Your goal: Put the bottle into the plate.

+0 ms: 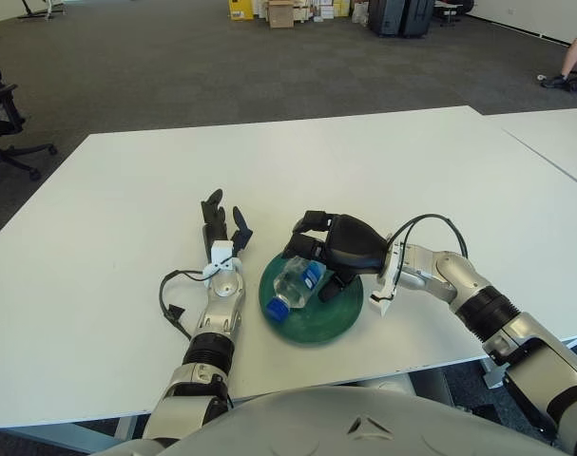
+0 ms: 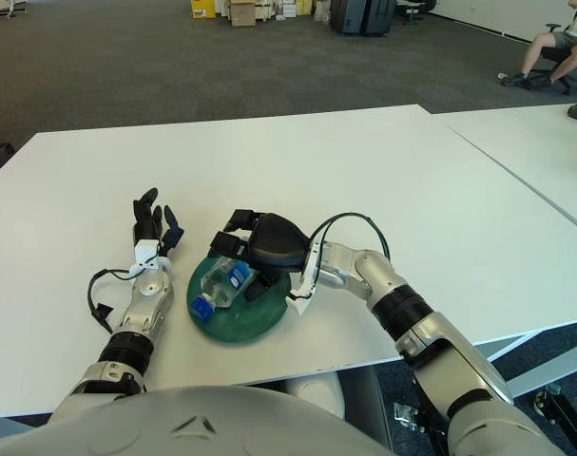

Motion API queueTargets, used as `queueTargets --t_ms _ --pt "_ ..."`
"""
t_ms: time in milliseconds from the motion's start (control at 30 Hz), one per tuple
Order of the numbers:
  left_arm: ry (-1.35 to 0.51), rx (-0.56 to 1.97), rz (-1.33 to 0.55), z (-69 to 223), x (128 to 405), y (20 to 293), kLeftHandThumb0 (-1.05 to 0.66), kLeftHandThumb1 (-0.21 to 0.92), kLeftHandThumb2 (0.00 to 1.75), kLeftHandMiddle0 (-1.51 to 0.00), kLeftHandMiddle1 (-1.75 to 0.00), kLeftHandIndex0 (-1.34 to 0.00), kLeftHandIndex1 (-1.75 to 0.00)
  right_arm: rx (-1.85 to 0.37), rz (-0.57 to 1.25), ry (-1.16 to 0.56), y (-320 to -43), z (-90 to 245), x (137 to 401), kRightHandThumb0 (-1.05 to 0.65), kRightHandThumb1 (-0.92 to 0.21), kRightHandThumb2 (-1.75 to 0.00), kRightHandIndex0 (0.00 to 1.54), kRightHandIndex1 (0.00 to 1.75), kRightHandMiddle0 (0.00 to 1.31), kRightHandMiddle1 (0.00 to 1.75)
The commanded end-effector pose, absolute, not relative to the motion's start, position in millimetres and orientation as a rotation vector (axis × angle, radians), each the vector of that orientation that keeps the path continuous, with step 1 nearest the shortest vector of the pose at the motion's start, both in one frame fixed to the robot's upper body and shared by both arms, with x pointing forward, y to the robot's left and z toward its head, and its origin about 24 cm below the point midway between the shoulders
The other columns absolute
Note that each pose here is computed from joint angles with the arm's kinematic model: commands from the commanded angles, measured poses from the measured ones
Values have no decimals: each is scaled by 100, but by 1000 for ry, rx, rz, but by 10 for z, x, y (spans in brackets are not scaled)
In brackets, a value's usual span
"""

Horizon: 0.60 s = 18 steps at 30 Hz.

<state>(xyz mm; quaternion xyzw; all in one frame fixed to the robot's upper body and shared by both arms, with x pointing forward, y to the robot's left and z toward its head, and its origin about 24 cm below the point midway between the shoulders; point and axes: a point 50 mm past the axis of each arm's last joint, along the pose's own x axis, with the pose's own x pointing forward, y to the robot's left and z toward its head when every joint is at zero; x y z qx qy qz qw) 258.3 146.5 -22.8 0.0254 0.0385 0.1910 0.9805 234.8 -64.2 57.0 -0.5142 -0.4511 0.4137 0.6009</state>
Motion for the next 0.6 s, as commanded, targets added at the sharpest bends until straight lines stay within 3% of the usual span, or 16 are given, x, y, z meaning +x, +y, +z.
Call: queueTargets --t_ms 0,200,400,567 --pt "75 52 381 -204 2621 1479 -75 92 88 -36 -1 0 -73 -1219 950 -1069 -645 627 2400 -91 -92 -83 28 14 0 64" --pt "80 55 380 -208 2627 1483 -76 92 89 -36 -1 0 -74 -1235 966 -1048 -660 609 2405 -94 -92 -86 20 7 0 43" --pt "87 60 378 -215 2636 1490 -77 92 91 -36 -1 0 -74 -1245 981 -1024 -670 596 2415 -95 -92 -87 17 3 0 33" --pt "92 59 379 -220 2636 1491 -76 92 91 -36 -1 0 -74 -1239 983 -1011 -672 591 2421 -95 -92 -88 17 3 0 35"
